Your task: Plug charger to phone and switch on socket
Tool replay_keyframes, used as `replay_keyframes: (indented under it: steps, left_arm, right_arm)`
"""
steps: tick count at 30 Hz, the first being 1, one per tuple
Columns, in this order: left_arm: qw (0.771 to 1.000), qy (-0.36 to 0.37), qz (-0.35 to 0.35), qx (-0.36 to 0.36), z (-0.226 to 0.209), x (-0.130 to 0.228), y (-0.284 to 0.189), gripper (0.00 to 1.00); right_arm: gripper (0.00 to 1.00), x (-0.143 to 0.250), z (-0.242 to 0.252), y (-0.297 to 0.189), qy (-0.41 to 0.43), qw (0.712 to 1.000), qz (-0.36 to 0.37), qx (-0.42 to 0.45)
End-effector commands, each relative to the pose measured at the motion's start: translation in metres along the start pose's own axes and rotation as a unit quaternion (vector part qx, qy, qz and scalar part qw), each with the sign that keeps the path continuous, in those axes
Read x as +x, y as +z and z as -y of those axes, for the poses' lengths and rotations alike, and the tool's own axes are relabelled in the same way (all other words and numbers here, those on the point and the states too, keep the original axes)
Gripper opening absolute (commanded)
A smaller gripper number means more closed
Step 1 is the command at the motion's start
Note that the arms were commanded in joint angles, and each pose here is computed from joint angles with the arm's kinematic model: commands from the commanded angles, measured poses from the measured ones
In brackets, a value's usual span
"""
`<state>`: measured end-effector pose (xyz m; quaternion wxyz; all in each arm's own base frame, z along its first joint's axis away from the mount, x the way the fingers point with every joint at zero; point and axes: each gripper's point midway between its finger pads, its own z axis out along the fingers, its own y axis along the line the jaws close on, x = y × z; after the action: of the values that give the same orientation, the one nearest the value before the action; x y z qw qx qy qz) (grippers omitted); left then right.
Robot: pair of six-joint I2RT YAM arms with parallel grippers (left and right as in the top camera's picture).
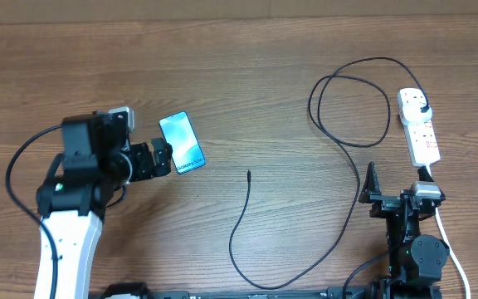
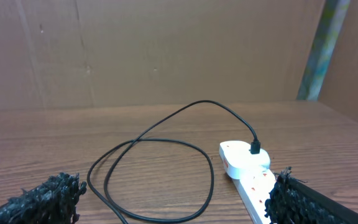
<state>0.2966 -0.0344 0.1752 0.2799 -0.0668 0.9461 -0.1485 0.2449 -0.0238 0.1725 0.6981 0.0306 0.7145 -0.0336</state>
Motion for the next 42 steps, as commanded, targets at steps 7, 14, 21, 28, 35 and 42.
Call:
replay_keyframes:
  steps: [7,14,21,28,35,42]
  left_arm:
    - [0.991,-0.036,-0.034,-0.125,0.003,-0.025,0.004,1.00]
    - [0.977,-0.095,-0.096,-0.166,0.004,-0.029,0.025,1.00]
    - [0.965,-0.097,-0.155,-0.186,-0.003,-0.015,0.060,1.00]
    - [0.962,-0.105,-0.187,-0.168,0.001,-0.005,0.080,0.99]
    - [0.967,-0.120,-0.194,-0.111,0.024,-0.006,0.093,1.00]
    - [0.958,-0.128,-0.215,-0.138,0.018,-0.002,0.111,1.00]
  right_arm:
    - [1.00,0.003,0.000,0.001,-0.002,1.000,-0.001,0.001]
    - [1.00,0.003,0.000,0.001,-0.002,1.000,-0.001,0.001]
    - [1.00,0.003,0.000,0.001,-0.002,1.000,-0.001,0.001]
    - [1.00,0.003,0.000,0.001,-0.002,1.000,-0.001,0.001]
    - [1.00,0.003,0.000,0.001,-0.002,1.000,-0.001,0.001]
    - [1.00,0.003,0.000,0.001,-0.002,1.000,-0.001,0.001]
